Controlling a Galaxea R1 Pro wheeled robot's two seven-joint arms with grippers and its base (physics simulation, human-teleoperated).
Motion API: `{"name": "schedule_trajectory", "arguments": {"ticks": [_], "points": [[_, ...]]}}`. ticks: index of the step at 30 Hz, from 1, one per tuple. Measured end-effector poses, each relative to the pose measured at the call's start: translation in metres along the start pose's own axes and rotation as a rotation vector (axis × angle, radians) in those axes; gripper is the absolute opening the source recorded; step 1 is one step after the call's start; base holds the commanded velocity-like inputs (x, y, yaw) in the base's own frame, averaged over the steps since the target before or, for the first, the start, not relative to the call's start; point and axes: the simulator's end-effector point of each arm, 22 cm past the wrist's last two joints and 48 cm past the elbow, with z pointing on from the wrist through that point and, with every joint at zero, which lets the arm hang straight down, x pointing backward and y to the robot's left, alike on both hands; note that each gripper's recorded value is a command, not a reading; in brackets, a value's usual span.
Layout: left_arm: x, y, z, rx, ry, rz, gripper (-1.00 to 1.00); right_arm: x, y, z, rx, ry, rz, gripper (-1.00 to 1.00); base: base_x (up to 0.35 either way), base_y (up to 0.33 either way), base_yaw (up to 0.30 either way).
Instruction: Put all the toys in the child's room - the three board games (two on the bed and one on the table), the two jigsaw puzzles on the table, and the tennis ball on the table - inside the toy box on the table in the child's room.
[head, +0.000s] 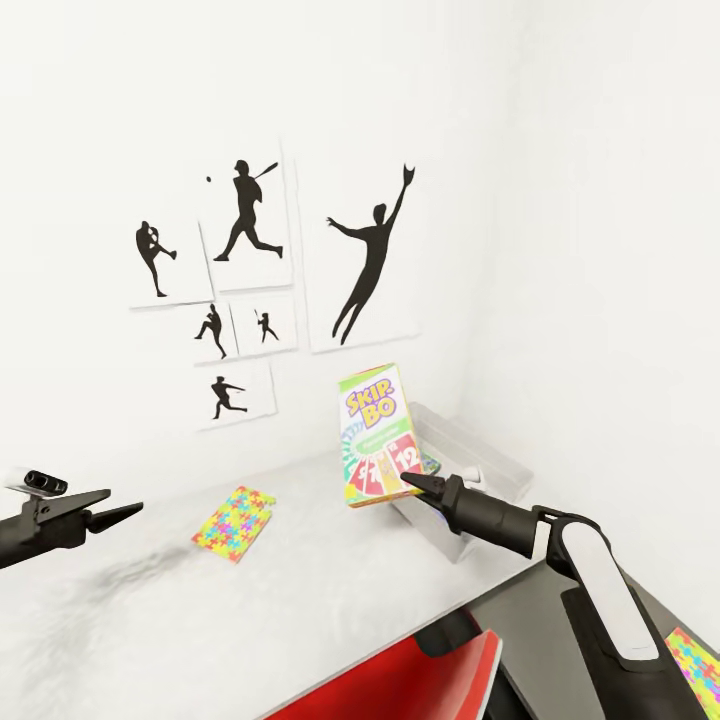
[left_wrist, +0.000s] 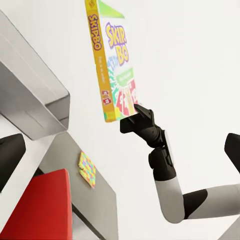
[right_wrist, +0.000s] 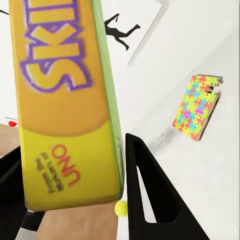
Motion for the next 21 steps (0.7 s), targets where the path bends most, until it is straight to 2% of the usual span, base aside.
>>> {"name": "schedule_trajectory", "arguments": {"ticks": [7,15,21], "points": [[0.0006,0.0003,0.0009,0.001,0.000,-0.001,1.00,0.0004,0.0005,0.0002,-0.002,0.001,0.000,-1.00,0.120,-0.011,0.000],[0.0012,0.0001,0.0025,0.008,-0.002,-0.003,1.00,0.0005,0.0003,0.0003,-0.002,0.001,0.001,-1.00,0.027,-0.001,0.000],[0.0016,0.0000,0.0032,0.009,-0.002,-0.003,1.00,0.0004,-0.0010,0.0001,0.002,0.001,0.002,-1.00,0.183,0.000,0.000]]}}
